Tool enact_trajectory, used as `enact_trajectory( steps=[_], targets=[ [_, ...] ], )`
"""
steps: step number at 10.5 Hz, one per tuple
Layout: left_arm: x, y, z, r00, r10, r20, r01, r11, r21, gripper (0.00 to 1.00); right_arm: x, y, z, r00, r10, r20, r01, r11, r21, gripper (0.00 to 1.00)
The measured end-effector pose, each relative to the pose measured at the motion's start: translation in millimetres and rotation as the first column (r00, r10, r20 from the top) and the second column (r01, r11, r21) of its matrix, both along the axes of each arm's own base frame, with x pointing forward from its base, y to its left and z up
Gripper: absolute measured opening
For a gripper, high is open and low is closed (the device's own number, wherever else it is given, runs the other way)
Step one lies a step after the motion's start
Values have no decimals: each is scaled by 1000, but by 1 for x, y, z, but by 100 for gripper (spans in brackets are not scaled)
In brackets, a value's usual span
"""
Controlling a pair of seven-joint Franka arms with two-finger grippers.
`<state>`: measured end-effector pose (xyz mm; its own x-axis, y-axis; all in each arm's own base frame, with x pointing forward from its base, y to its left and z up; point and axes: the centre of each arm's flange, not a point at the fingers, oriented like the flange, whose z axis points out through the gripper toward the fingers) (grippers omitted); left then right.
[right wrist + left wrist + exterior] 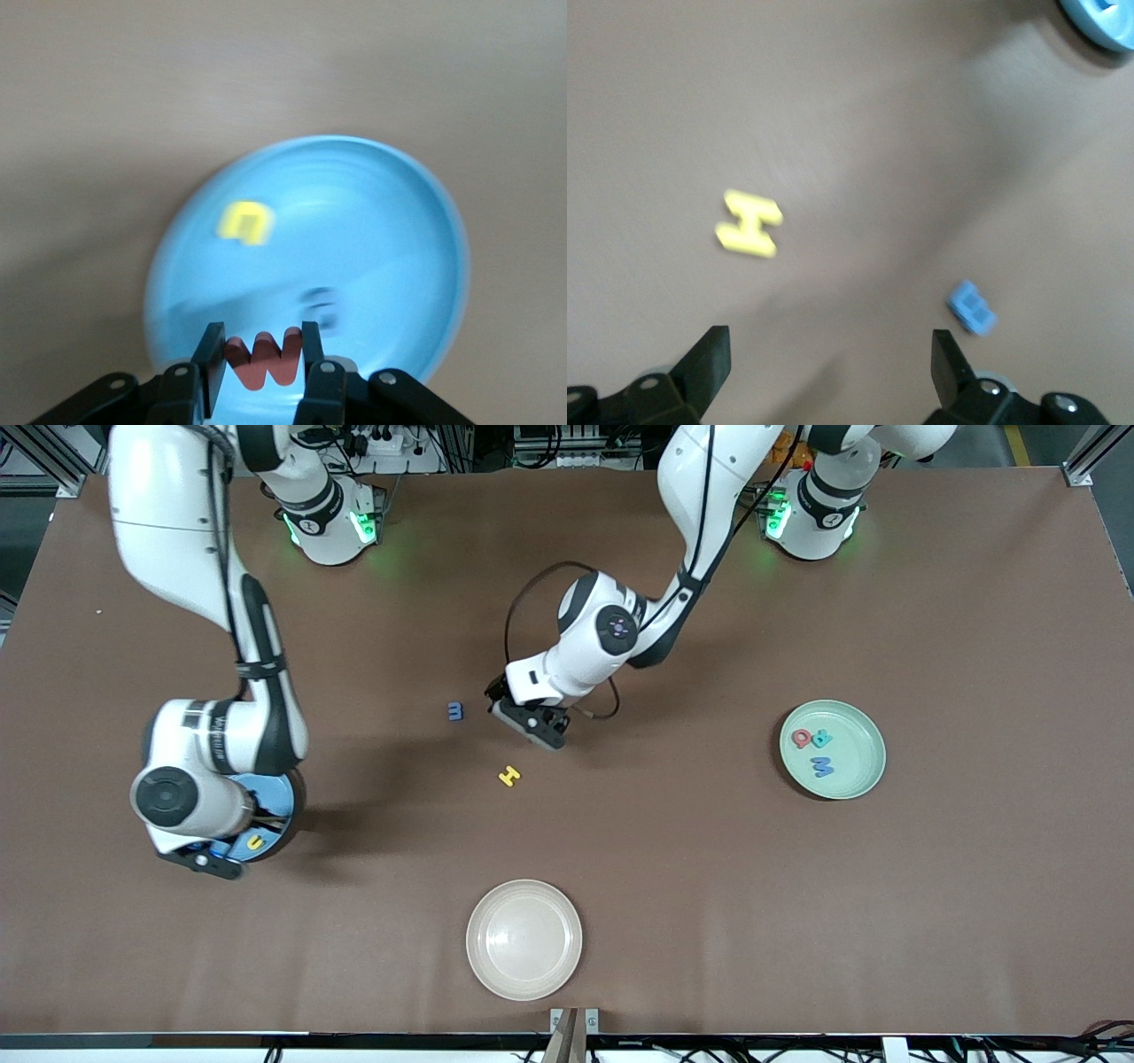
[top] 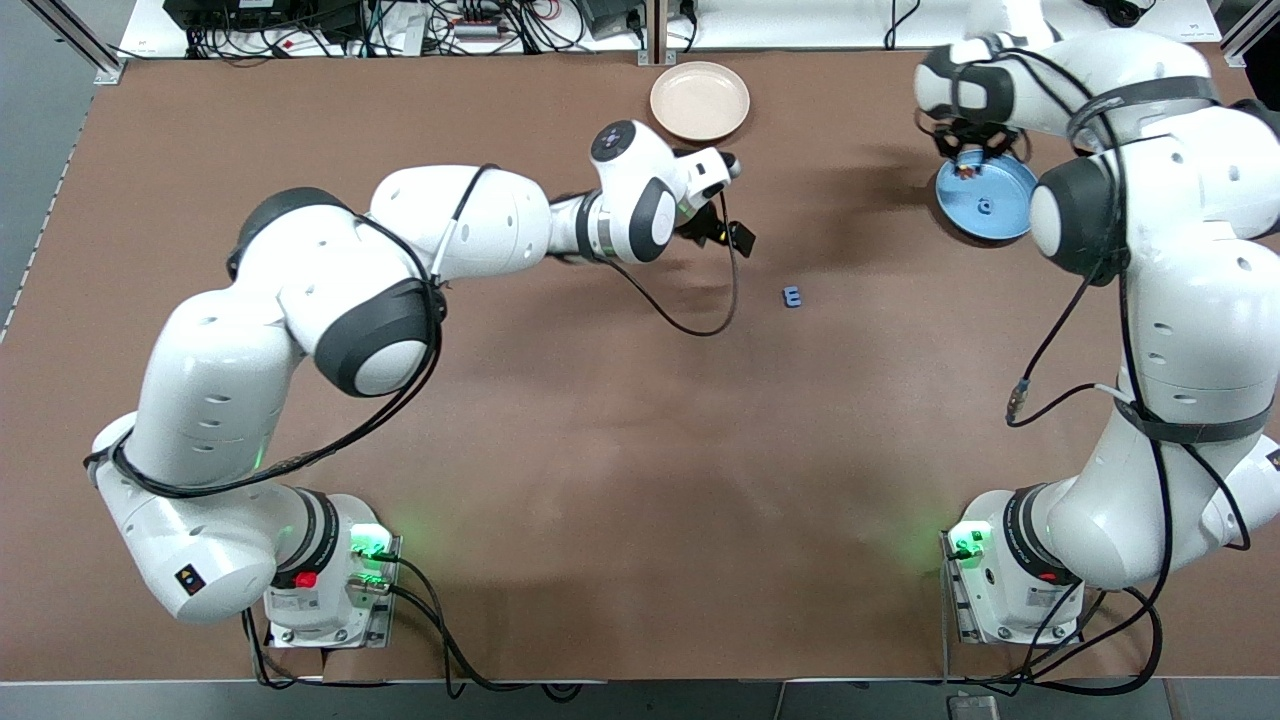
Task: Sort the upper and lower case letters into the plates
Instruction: 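Carry the pink w toward the blue plate while the left gripper reaches, then grasp the yellow H with the left gripper while the right gripper lowers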
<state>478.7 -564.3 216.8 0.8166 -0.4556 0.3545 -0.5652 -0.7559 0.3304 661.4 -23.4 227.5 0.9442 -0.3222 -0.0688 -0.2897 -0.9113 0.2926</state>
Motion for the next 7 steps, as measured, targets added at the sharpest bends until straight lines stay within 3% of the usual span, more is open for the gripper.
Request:
enact_trajectory(
  steps=[1, 2, 5, 7],
  targets=[
    [17, -3, 6, 994, -60, 92, 56, 997, 46, 100, -5, -21, -4, 1000, -14, -10, 14, 1000, -4, 39],
    [27, -5, 10, 985, -97, 145, 86, 993, 76, 100, -6, -33, -6, 1000, -27, -8, 27, 1000, -6, 40],
    [23, -25, 4, 954, -183, 239, 158, 980, 118, 100, -6, -33, -4, 1000, -26, 2, 26, 1000, -2, 77],
    [11, -32, -27, 940, -195, 281, 165, 978, 125, 100, -4, -30, 1, 1000, -24, 10, 24, 1000, 2, 100]
  ],
)
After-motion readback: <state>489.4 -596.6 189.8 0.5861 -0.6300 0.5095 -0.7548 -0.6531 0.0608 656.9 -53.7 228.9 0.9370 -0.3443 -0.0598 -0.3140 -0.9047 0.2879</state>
